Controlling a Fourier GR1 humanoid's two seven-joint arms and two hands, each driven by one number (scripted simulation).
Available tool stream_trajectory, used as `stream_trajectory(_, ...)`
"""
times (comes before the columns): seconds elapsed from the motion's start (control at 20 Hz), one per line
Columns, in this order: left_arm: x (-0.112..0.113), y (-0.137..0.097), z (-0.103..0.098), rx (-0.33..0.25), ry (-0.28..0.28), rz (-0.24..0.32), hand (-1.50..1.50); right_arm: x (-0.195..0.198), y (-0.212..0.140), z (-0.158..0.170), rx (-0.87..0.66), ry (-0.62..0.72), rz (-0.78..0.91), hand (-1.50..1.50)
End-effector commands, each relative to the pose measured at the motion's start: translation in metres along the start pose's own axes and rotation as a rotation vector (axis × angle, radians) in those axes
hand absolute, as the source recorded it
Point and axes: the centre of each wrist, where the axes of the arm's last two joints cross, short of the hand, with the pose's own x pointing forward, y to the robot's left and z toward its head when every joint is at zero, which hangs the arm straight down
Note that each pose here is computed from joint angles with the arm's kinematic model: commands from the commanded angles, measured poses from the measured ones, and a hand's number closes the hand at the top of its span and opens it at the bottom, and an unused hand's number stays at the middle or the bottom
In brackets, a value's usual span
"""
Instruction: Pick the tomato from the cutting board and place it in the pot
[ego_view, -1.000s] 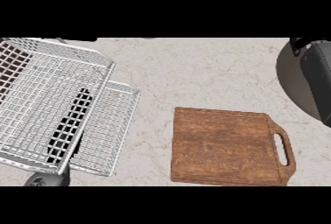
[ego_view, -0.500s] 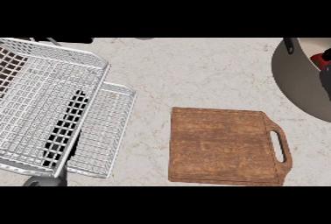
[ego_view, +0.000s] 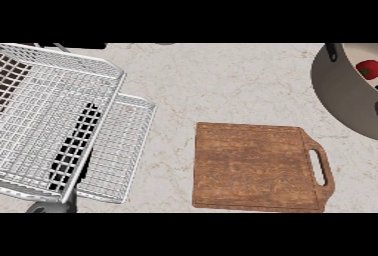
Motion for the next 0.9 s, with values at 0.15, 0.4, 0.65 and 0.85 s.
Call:
stream_trajectory(0.15,0.018,-0.039,-0.009,0.055,-0.014,0.171,0.00,-0.035,0.023,-0.012,0.174,0.089,-0.033,-1.50)
stream_trajectory(0.4,0.011,-0.042,0.002,0.056,-0.007,0.174,0.00,-0.024,0.014,-0.008,0.017,-0.004,-0.348,-1.50)
stream_trajectory(0.65,0.001,-0.040,0.003,0.057,0.022,0.173,0.00,-0.002,-0.005,0.001,-0.168,-0.016,-0.692,-1.50)
stream_trajectory(0.85,0.005,-0.021,-0.002,0.093,0.011,0.161,0.00,-0.020,-0.003,-0.010,-0.199,0.019,-0.820,-1.50)
